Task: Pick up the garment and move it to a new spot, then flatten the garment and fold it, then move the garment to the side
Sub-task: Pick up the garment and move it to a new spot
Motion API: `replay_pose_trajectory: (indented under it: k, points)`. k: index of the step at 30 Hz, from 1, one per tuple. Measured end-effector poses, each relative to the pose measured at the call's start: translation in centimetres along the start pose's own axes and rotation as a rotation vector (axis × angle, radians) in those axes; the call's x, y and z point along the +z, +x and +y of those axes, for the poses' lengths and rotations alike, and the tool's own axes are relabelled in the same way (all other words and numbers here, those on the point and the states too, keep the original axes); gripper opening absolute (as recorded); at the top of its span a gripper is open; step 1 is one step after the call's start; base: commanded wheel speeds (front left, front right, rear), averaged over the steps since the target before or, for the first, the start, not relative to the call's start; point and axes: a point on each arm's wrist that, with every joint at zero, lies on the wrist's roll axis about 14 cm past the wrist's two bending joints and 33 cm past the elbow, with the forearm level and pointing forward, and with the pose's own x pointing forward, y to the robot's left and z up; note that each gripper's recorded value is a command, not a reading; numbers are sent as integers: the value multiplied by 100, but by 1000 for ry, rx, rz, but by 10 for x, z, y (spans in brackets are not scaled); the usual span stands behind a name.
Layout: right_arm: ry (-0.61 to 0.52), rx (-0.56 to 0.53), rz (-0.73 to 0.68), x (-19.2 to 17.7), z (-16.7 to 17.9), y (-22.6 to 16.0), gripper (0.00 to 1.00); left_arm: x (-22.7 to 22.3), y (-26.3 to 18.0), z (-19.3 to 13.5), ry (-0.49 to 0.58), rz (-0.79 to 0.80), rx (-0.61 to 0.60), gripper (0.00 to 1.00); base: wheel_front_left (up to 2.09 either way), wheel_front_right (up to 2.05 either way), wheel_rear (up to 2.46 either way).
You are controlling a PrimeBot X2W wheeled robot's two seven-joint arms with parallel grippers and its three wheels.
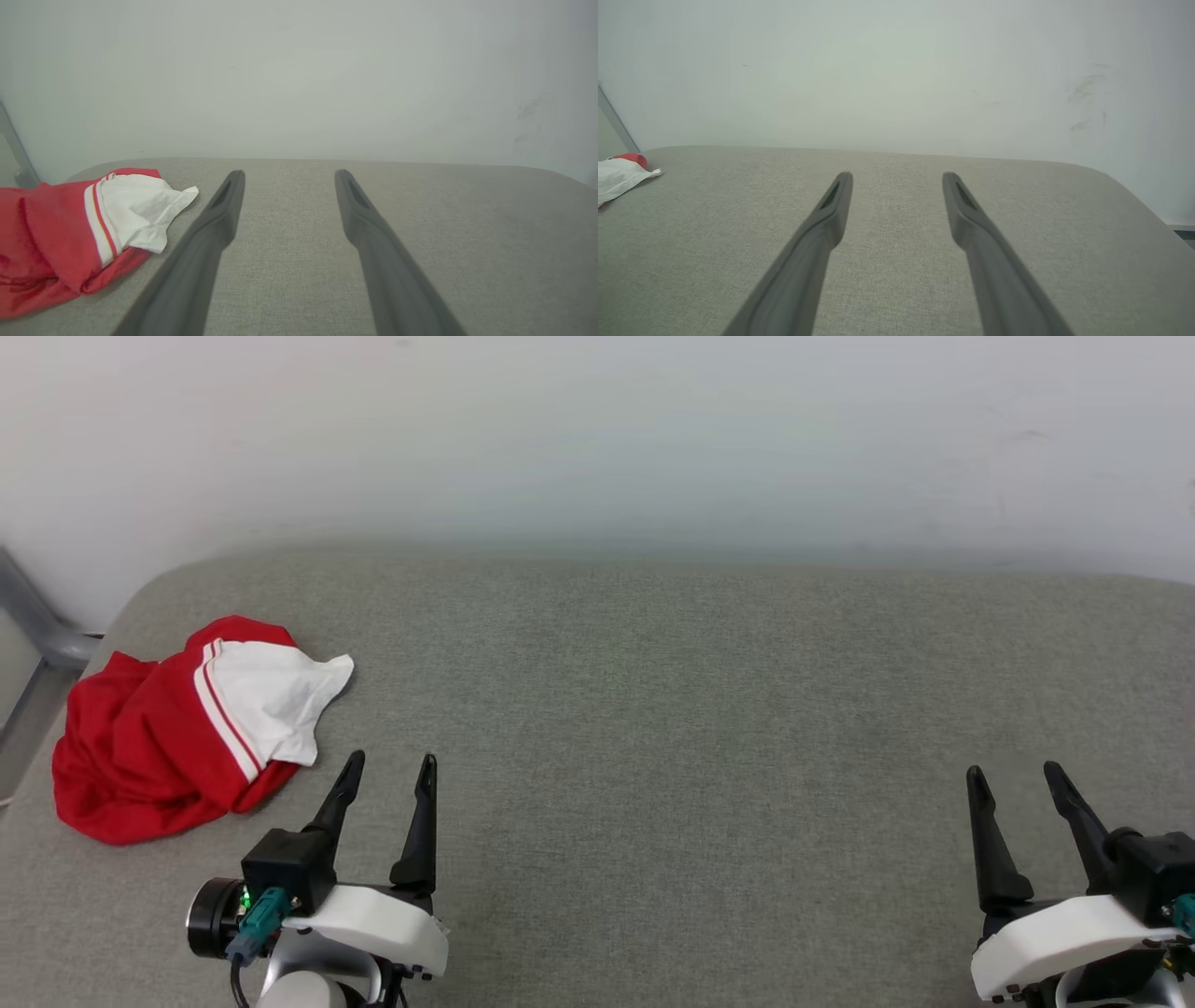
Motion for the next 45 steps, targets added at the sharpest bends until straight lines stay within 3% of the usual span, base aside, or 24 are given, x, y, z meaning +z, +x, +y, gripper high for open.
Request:
replay_pose_trajectory:
  k: [30, 37, 45]
  points:
    - [35, 486, -18, 5, 169, 39, 100, 24, -100, 123, 52, -34, 428, 100, 0, 0, 0]
    - [43, 534, -16, 3, 186, 39, 100, 27, -115, 134, 55, -40, 476, 100, 0, 0, 0]
    - [52, 524, -7, -1, 183, 42, 100, 25, -112, 136, 55, -30, 479, 100, 0, 0, 0]
